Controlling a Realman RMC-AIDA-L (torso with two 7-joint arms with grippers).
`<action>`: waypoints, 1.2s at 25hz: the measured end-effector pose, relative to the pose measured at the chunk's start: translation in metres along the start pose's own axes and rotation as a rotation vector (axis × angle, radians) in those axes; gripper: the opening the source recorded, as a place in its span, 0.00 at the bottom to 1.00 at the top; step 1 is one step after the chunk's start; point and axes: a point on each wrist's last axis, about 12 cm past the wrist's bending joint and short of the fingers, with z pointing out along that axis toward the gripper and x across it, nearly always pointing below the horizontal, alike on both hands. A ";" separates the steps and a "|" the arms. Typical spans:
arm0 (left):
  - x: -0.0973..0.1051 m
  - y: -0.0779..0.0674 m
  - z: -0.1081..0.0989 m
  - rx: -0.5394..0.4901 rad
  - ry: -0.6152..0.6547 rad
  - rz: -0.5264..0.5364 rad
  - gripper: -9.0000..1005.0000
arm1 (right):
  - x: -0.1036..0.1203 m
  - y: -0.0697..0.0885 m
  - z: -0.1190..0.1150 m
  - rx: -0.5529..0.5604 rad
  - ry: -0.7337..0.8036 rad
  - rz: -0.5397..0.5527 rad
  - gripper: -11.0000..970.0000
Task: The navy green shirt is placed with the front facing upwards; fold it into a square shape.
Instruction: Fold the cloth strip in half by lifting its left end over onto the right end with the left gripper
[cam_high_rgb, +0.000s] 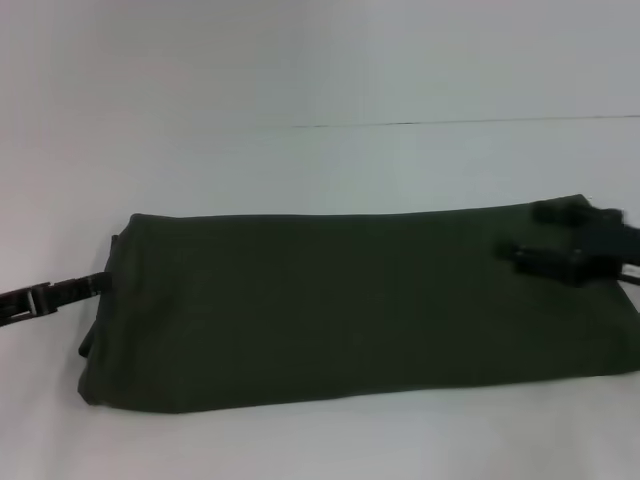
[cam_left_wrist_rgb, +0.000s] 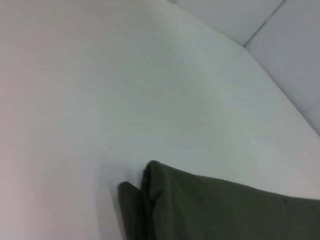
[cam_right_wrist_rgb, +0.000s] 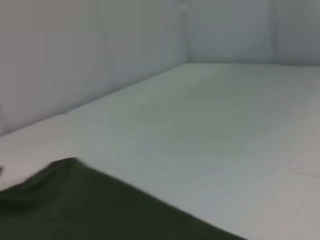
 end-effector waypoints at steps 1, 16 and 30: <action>-0.002 0.002 -0.002 -0.011 -0.006 -0.013 0.70 | 0.000 0.003 0.006 -0.020 0.002 -0.004 0.93; -0.013 -0.003 -0.006 -0.026 0.027 -0.039 0.89 | -0.002 0.020 0.034 -0.115 -0.045 -0.017 0.94; -0.035 -0.027 0.017 -0.170 0.210 -0.030 0.89 | 0.007 0.029 0.042 -0.137 -0.058 0.006 0.93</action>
